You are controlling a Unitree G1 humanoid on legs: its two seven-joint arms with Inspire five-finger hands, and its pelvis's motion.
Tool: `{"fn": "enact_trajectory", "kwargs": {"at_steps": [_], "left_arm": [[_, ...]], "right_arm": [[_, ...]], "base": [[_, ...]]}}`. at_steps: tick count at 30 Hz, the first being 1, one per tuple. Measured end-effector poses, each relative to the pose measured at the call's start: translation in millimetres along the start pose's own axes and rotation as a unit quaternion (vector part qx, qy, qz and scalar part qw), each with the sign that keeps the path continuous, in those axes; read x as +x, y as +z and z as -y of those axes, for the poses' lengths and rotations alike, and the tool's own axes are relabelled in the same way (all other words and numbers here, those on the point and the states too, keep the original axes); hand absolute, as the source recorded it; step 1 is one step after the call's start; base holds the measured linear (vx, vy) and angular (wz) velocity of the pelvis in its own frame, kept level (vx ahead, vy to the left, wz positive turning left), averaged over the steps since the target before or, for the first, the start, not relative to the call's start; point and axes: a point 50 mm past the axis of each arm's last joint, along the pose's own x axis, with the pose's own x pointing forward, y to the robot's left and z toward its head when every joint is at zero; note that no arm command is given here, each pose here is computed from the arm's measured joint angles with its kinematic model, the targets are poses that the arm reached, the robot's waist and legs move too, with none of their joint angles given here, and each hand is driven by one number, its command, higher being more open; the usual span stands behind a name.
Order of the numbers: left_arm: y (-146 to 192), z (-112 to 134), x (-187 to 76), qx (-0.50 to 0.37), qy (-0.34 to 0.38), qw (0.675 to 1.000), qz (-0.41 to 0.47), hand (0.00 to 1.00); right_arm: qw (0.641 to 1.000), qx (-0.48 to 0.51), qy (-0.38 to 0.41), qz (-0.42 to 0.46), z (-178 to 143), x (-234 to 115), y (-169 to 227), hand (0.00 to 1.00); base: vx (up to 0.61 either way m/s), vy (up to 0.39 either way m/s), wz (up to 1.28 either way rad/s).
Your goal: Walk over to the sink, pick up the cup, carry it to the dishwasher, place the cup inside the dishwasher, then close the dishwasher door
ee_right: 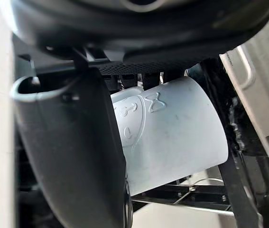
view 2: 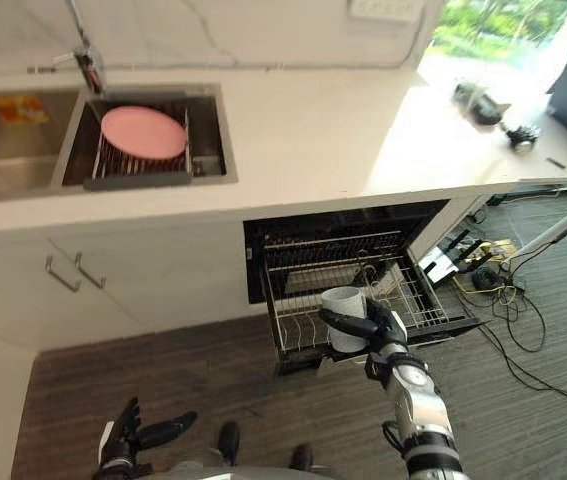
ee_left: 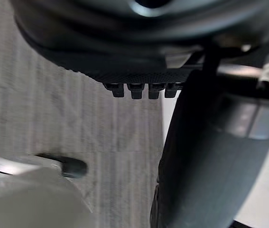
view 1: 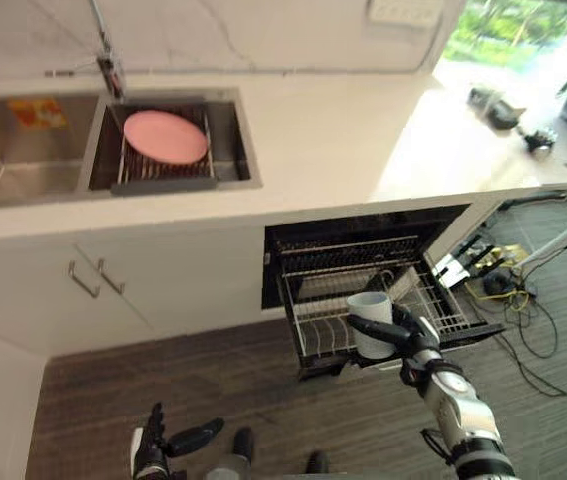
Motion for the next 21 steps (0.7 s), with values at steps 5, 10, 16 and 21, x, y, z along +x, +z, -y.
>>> {"fn": "enact_trajectory", "kwargs": {"at_steps": [5, 10, 16, 21], "left_arm": [[26.4, 1.8, 7.4, -0.006, -0.014, 0.999, 0.038, 1.00], [45.1, 5.7, 10.1, -0.001, -0.028, 0.997, 0.074, 1.00], [62.9, 19.0, 8.2, 0.008, -0.059, 0.992, 0.109, 1.00], [77.6, 35.3, 9.4, 0.019, -0.101, 0.987, 0.121, 1.00]], "right_arm": [[0.998, 0.003, -0.015, 0.068, 5.2, 17.0, 65.8, 0.00], [0.997, 0.009, -0.010, 0.080, 5.0, 20.2, 81.4, 0.00], [0.997, 0.015, 0.024, 0.066, -2.4, 22.3, 78.6, 0.00], [0.996, 0.020, 0.041, 0.071, -11.5, 27.3, 89.0, 0.00]], "base": [[-0.07, 0.005, 0.16], [-0.07, 0.015, 0.06], [-0.05, -0.036, 0.04], [-0.06, -0.055, -0.01]]}}
